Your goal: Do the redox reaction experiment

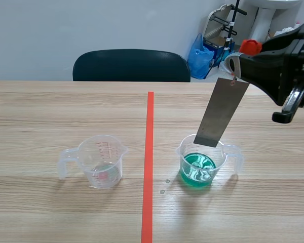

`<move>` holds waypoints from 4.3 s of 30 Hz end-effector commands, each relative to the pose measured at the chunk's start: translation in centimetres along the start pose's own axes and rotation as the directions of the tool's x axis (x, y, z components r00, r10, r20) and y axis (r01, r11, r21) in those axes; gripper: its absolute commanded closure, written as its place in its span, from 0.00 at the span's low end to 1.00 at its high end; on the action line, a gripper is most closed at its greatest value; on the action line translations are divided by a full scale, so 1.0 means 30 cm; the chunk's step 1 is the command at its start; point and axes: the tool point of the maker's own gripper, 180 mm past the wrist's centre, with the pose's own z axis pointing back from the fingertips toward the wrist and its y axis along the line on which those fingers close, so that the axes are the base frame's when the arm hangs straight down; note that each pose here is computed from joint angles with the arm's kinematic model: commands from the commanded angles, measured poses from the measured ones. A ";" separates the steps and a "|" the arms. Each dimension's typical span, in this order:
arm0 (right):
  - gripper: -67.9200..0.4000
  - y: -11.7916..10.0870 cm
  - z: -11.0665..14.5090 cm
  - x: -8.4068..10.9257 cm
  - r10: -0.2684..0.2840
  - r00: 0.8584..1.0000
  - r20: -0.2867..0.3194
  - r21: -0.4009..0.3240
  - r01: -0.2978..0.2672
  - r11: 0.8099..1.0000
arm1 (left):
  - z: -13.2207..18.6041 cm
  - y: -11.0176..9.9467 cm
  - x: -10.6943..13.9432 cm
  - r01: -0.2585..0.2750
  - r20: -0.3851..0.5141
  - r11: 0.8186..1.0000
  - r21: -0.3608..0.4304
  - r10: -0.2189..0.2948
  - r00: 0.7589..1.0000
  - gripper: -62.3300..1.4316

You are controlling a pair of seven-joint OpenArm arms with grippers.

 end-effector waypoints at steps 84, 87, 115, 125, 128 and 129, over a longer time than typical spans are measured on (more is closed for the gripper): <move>0.97 -0.008 -0.001 0.038 0.008 0.999 0.038 -0.003 -0.008 1.000 | 0.061 -0.017 0.031 -0.097 0.092 0.987 0.130 0.086 0.992 0.00; 0.97 -0.008 -0.001 0.038 0.008 0.999 0.038 -0.003 -0.008 1.000 | 0.061 -0.017 0.032 -0.097 0.093 0.987 0.130 0.086 0.992 0.00; 0.97 -0.008 -0.001 0.038 0.008 0.999 0.038 -0.003 -0.008 1.000 | 0.061 -0.017 0.031 -0.097 0.092 0.987 0.130 0.086 0.992 0.00; 0.97 -0.008 -0.001 0.038 0.008 0.999 0.038 -0.003 -0.008 1.000 | 0.061 -0.017 0.031 -0.097 0.092 0.987 0.130 0.086 0.992 0.00; 0.97 -0.008 -0.001 0.038 0.008 0.999 0.038 -0.003 -0.008 1.000 | 0.061 -0.017 0.031 -0.097 0.092 0.987 0.130 0.086 0.992 0.00; 0.97 -0.008 -0.001 0.038 0.008 0.999 0.038 -0.003 -0.008 1.000 | 0.061 -0.017 0.031 -0.097 0.092 0.987 0.130 0.086 0.992 0.00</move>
